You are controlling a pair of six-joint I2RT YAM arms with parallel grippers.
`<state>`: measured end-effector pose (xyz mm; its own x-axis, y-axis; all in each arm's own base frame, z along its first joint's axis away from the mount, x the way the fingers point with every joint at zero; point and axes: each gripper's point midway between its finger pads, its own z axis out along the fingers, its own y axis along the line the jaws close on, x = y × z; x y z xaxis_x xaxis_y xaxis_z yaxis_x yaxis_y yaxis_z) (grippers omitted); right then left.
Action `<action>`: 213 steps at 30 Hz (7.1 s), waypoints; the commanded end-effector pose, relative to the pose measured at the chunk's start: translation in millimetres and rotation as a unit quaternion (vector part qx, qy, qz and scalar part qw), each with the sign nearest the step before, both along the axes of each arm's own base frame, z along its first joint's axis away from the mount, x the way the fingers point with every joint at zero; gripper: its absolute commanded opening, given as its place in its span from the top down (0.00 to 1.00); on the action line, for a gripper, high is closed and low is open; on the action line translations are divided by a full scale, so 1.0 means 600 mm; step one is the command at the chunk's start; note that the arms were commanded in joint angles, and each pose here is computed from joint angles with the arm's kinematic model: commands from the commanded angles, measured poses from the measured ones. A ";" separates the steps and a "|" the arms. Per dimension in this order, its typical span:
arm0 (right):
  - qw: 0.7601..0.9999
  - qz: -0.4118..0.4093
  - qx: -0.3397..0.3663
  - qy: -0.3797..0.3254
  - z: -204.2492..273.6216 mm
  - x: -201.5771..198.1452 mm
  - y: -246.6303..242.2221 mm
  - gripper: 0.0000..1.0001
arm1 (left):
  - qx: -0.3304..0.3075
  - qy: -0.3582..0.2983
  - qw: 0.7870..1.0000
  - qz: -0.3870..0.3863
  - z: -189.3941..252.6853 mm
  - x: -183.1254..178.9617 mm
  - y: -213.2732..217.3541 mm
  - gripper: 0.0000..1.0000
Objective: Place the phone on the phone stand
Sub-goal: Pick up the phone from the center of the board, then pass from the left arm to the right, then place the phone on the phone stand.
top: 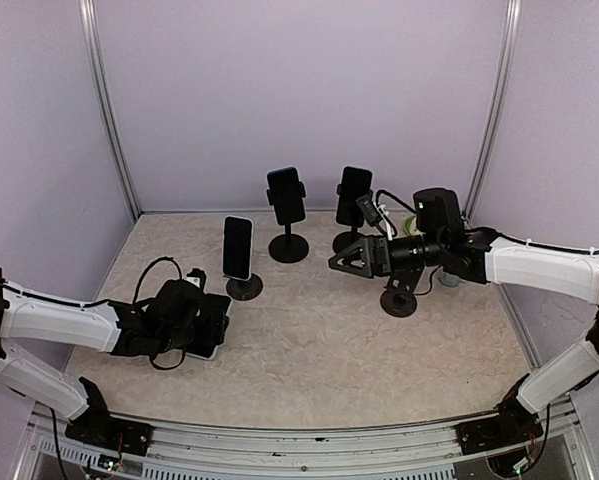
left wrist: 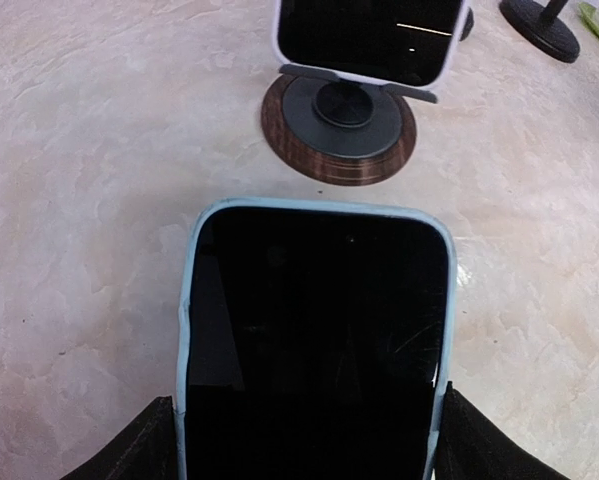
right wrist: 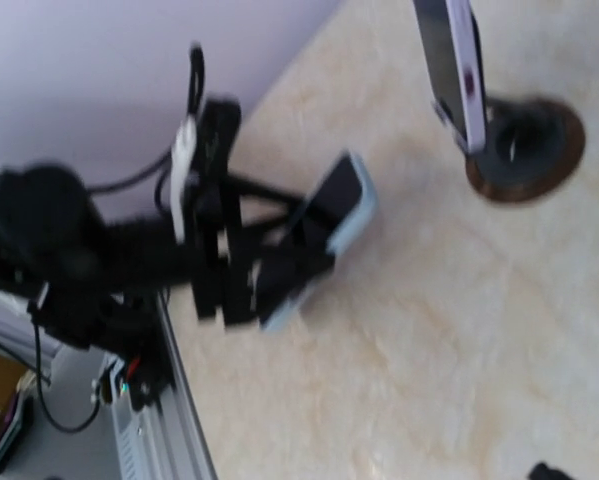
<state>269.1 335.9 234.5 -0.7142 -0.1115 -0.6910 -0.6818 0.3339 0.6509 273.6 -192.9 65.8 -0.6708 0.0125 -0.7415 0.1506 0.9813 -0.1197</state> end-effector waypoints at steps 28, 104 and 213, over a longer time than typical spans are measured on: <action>0.997 0.020 -0.059 0.033 -0.022 -0.026 0.036 0.29 | -0.023 -0.160 0.978 -0.129 0.175 -0.067 -0.285 0.27; 0.997 0.020 -0.059 -0.034 0.009 0.064 -0.013 1.00 | -0.058 -0.201 0.968 -0.139 0.210 -0.118 -0.287 0.01; 0.959 -0.053 -0.242 -0.140 -0.039 0.162 -0.322 1.00 | -0.101 -0.138 0.954 -0.247 0.191 -0.153 -0.224 0.01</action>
<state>361.5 144.3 200.5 -0.5726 -0.4214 -0.7032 -0.7426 0.6301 0.2271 179.6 -324.4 178.5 -0.4055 0.1248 -0.9056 0.6355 0.7505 -0.1812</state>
